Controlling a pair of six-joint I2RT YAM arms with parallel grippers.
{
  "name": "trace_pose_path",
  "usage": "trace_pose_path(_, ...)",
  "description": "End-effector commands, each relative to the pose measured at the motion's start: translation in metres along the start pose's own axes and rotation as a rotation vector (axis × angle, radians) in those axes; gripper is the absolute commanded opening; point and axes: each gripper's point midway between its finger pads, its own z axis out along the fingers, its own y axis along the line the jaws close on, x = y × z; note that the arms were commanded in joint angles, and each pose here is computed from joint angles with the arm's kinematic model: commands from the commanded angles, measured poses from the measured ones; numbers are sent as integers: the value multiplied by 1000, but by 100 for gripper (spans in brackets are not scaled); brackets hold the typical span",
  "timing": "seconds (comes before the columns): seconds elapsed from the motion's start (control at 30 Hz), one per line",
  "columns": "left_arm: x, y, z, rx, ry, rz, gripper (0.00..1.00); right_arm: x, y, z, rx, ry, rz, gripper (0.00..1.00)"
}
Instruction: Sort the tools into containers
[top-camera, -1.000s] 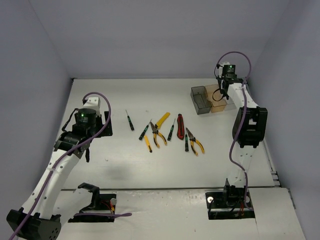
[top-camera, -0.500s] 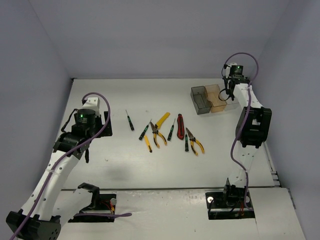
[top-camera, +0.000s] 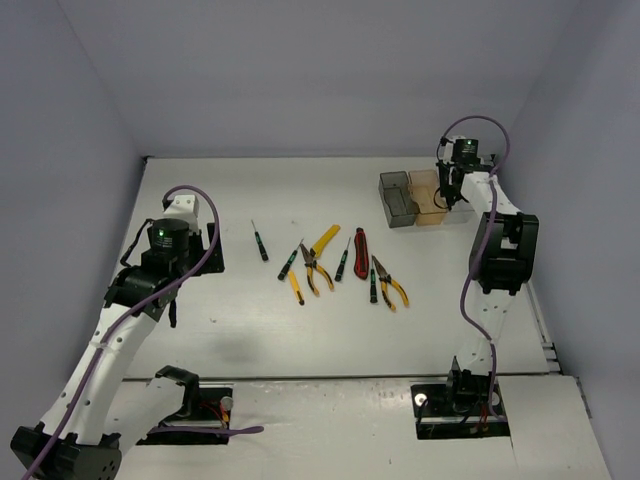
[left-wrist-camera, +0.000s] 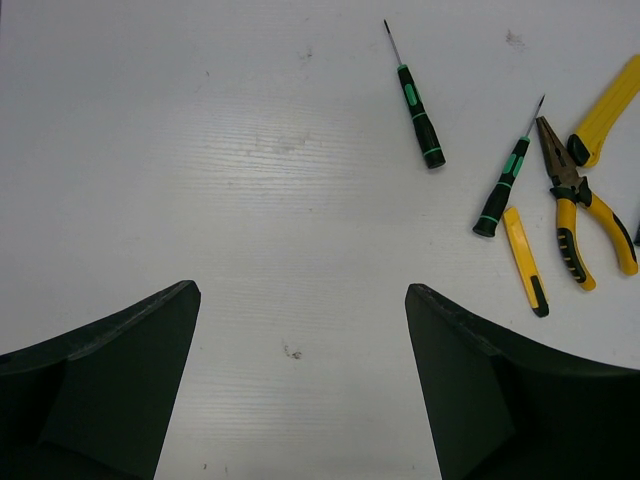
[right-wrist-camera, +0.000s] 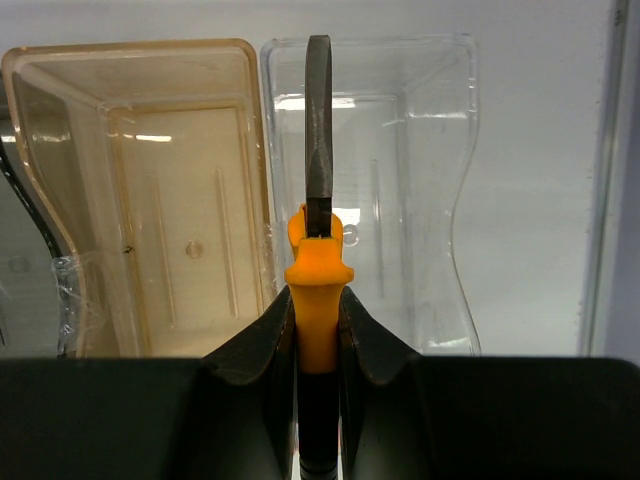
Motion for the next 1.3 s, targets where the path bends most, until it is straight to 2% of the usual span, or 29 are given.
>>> trace_pose_path(0.0,-13,-4,-4,23,-53,-2,81,-40,15,-25,-54,-128,56,0)
trace_pose_path(0.13,-13,-4,-4,25,-52,-2,81,-46,13,-32,-33,-145,60,0)
trace_pose_path(0.37,-12,-5,-4,27,-50,-2,81,-44,-14,-34,113,-127,45,0)
trace_pose_path(1.0,-11,-6,-2,33,-41,0,81,-9,-22,-10,91,-45,34,0)
trace_pose_path(1.27,-10,-6,-2,33,-40,1,81,-8,-21,-6,89,-41,34,20)
